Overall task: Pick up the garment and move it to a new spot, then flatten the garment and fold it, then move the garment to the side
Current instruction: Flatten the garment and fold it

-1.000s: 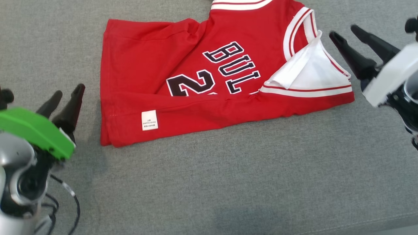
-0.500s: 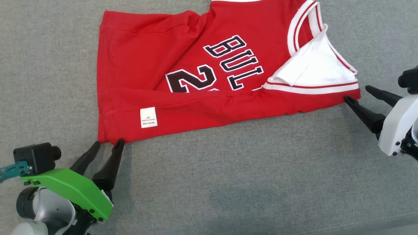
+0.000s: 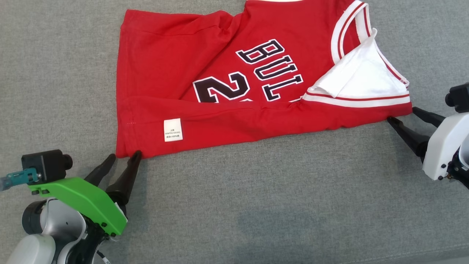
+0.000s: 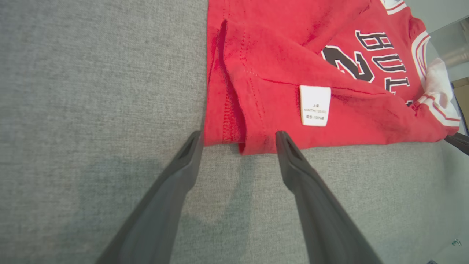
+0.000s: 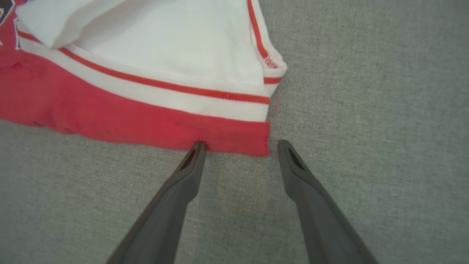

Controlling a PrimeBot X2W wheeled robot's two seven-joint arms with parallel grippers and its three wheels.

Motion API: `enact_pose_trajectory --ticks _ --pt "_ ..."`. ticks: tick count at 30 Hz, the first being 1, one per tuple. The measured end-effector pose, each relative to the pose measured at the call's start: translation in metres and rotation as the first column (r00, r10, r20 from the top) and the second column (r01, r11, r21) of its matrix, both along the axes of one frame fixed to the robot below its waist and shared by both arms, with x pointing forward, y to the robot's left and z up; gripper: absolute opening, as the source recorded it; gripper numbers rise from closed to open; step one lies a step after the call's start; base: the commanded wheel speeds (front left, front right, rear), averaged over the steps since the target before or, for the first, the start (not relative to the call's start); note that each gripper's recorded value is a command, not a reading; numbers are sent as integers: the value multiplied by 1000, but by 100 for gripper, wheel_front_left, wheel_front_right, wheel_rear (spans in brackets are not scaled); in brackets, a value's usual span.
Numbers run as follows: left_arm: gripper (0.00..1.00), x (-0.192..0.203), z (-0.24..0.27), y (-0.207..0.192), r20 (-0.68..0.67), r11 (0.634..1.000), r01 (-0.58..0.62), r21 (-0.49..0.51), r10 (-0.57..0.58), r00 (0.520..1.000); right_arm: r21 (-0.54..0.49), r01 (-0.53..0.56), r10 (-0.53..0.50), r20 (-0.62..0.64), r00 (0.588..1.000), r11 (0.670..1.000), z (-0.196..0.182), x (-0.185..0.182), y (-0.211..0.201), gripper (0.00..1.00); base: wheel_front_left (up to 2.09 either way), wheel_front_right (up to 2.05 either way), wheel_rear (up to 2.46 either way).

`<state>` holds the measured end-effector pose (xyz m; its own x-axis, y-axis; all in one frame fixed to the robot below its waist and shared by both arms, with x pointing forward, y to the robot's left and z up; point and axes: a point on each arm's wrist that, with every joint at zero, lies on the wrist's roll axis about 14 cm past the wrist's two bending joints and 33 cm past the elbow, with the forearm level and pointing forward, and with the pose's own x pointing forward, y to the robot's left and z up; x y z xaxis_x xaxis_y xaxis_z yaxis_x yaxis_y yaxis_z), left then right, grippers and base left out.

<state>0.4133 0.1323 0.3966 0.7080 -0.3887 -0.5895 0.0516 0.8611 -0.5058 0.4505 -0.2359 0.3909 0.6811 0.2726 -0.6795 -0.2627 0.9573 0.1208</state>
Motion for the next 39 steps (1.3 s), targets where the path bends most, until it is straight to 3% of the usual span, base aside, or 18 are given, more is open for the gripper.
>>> enact_pose_trajectory --ticks 10,11,13,14,15,16,24,39 --pt "100 -1 -13 -17 -57 997 71 -20 -72 996 -13 -2 1 -41 999 1000 -10 -7 3 100 0 0 0" --pt "94 0 -13 -18 -57 997 77 -20 -78 995 -12 -4 4 -45 999 1000 -10 -7 5 100 0 0 0" --pt "0 1 -14 -19 -58 996 85 -23 -86 995 -6 -26 25 -63 998 1000 -12 -8 13 100 0 0 0" --pt "0 0 -15 -20 -64 995 94 -27 -96 993 1 -28 28 -65 997 1000 -12 -7 15 60 0 0 0" --pt "0 0 -15 -20 -64 995 94 -27 -96 993 1 -28 28 -65 997 1000 -12 -7 15 8 0 0 0" --pt "0 0 -15 -21 -65 995 96 -30 -97 993 10 -32 32 -66 997 999 -12 -7 17 0 0 0 0" --pt "0 3 -4 -16 -51 994 77 -76 -81 995 64 -32 37 -77 996 997 -9 -1 26 0 0 0 0" --pt "0 3 12 -11 -28 993 67 -97 -70 997 53 -5 9 -74 997 999 -1 1 11 0 0 0 0"
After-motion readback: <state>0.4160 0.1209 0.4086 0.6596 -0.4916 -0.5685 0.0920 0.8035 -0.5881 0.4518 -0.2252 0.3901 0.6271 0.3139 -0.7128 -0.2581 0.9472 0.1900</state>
